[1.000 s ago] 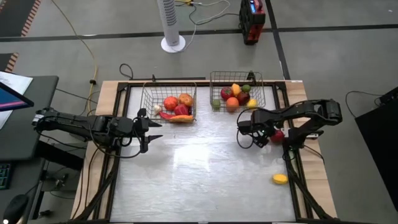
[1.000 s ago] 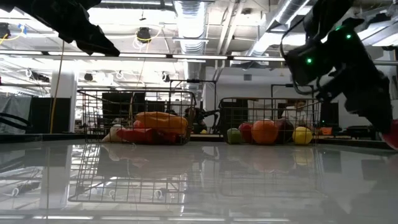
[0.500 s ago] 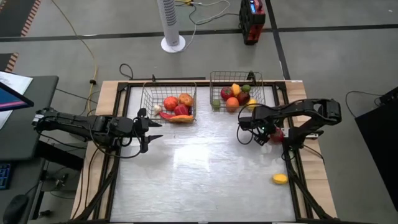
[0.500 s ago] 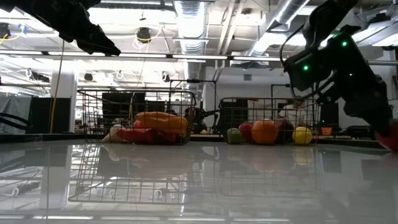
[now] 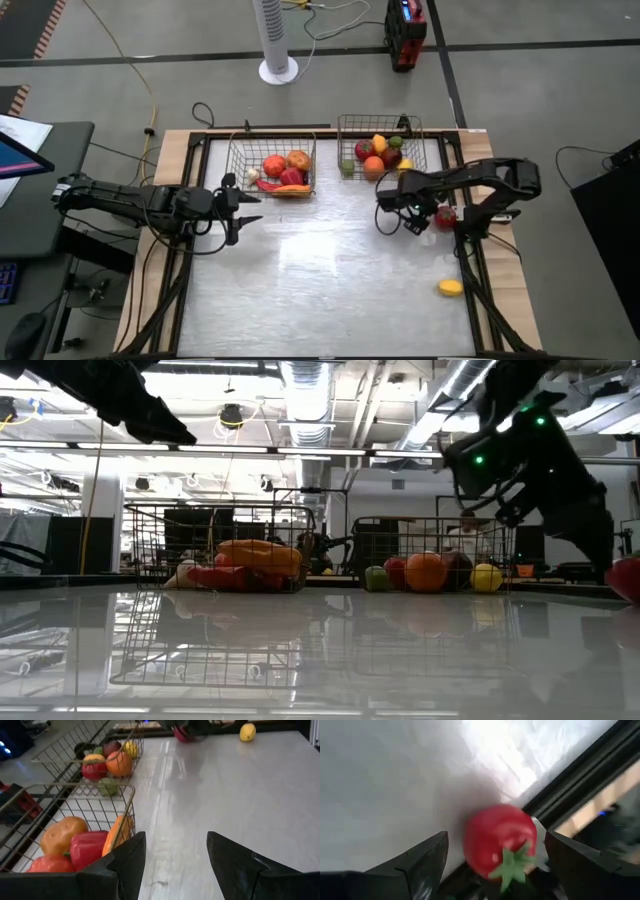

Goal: Sort produce into baskets
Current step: Put the tomato into the right gold wire basket

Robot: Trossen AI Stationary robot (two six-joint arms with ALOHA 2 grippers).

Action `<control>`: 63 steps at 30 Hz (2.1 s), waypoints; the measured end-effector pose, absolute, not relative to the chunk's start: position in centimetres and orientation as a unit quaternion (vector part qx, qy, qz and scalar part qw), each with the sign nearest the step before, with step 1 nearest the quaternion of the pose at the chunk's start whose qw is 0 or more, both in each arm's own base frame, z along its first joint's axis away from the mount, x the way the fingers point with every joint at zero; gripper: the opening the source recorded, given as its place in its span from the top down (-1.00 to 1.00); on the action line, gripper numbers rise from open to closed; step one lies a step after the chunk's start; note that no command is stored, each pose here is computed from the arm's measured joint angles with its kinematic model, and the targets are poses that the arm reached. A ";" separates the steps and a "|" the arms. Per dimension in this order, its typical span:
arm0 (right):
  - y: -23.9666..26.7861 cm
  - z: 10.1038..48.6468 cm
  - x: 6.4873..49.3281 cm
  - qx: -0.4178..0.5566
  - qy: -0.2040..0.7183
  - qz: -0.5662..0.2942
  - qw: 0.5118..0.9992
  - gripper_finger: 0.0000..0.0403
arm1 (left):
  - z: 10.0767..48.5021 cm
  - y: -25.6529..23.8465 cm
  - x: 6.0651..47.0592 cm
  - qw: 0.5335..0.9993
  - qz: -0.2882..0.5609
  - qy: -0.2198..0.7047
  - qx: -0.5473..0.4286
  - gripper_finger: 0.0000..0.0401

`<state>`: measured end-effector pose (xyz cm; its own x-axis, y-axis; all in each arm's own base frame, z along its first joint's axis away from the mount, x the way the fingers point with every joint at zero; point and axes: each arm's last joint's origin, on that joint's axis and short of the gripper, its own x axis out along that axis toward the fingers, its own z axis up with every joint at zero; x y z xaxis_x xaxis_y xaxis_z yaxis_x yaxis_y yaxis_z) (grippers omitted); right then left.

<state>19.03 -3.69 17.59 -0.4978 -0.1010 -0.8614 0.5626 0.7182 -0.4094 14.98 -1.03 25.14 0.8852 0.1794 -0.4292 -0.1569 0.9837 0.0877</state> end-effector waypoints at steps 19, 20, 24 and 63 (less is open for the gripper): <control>-1.6 15.6 21.8 -0.003 0.907 -0.189 0.377 -0.78 | 24.9 -1.1 14.9 0.969 0.072 0.234 0.016 0.01; -1.7 15.6 21.7 -0.001 0.910 -0.188 0.370 -0.79 | 25.0 -1.1 14.9 0.969 0.072 0.234 0.016 0.01; -1.7 15.4 21.2 0.008 0.917 -0.179 0.357 -0.90 | 25.0 -1.1 14.9 0.970 0.074 0.232 0.022 0.01; -3.1 27.8 29.3 0.071 0.653 -0.232 0.718 -0.52 | 25.0 -1.1 14.9 0.970 0.079 0.230 0.020 0.01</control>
<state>29.34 -3.14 27.78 0.0398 -0.2402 -0.9699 0.4256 0.8823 -0.2010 14.92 -1.08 25.02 0.8816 0.1619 -0.4434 -0.1433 0.9868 0.0755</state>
